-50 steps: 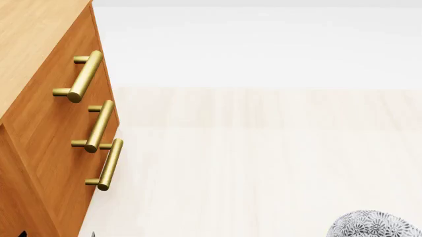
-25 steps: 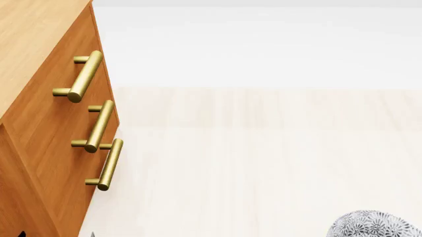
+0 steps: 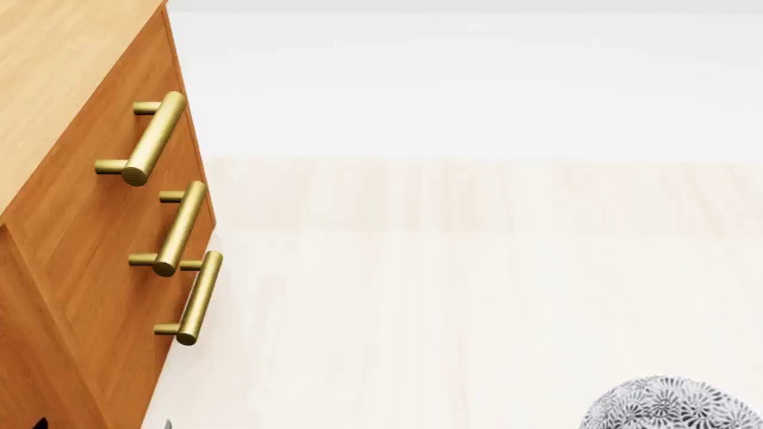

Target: Put the bowl on top of the cabinet.

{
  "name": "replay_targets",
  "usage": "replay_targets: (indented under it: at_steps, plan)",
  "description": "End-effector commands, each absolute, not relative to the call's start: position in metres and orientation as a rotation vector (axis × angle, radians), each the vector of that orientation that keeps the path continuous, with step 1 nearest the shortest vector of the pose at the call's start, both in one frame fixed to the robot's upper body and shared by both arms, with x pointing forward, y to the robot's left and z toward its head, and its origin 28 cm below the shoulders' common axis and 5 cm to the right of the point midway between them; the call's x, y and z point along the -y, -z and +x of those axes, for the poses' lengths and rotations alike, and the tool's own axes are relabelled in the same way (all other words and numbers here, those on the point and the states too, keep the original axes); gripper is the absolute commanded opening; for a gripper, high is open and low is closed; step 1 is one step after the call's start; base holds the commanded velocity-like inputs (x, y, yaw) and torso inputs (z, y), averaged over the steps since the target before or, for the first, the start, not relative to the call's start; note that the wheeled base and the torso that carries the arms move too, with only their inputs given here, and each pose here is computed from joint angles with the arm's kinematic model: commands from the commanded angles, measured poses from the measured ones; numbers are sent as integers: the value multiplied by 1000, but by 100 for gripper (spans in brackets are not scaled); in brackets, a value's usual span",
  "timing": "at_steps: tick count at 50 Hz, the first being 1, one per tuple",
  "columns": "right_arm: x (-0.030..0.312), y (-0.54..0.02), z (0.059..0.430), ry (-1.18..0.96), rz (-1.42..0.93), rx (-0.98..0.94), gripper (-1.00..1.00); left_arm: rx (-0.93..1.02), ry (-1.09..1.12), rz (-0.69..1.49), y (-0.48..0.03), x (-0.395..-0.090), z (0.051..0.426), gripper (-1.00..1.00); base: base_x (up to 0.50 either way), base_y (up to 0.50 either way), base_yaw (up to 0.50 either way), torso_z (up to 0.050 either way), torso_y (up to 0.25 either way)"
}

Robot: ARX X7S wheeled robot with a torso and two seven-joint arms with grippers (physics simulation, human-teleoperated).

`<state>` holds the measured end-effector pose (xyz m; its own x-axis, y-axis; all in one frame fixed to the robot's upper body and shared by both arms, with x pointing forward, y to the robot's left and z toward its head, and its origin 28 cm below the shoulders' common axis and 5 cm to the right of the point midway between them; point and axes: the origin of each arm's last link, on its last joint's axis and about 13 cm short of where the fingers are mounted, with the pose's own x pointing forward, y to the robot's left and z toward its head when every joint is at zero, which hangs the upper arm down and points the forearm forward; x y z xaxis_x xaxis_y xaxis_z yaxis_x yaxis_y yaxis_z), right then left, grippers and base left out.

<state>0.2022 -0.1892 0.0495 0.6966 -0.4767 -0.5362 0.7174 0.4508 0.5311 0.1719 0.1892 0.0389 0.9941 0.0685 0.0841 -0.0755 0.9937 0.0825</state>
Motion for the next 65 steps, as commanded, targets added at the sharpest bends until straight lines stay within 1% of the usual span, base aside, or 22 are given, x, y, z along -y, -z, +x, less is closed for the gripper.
replay_targets:
  at_steps: [1,7,15,27,32,42,46,58,65]
  plan:
    - [185,-55,199,717,772,-249,-100,78,-69,86,-38,-189,173,100,0,0,0,0,0]
    - [180,-61,194,672,712,-149,-100,81,-72,86,-39,-189,172,100,0,0,0,0,0]
    - [174,-69,183,681,629,-26,-100,84,-74,86,-39,-189,172,100,0,0,0,0,2]
    - [168,-74,174,639,583,65,-100,83,-74,87,-39,-189,172,100,0,0,0,0,0]
    - [166,-76,170,676,552,121,-100,83,-74,87,-38,-189,171,100,0,0,0,0,0]
    - [164,-75,171,706,522,150,-100,81,-73,87,-38,-189,172,100,0,0,0,0,0]
    - [161,-75,170,741,435,217,-100,79,-70,88,-37,-189,173,100,0,0,0,0,0]
    - [156,-73,171,706,362,206,-100,73,-70,86,-37,-189,174,100,0,0,0,0,1]
    - [148,-77,184,672,266,203,-100,65,-66,84,-35,-189,177,100,0,0,0,0,0]
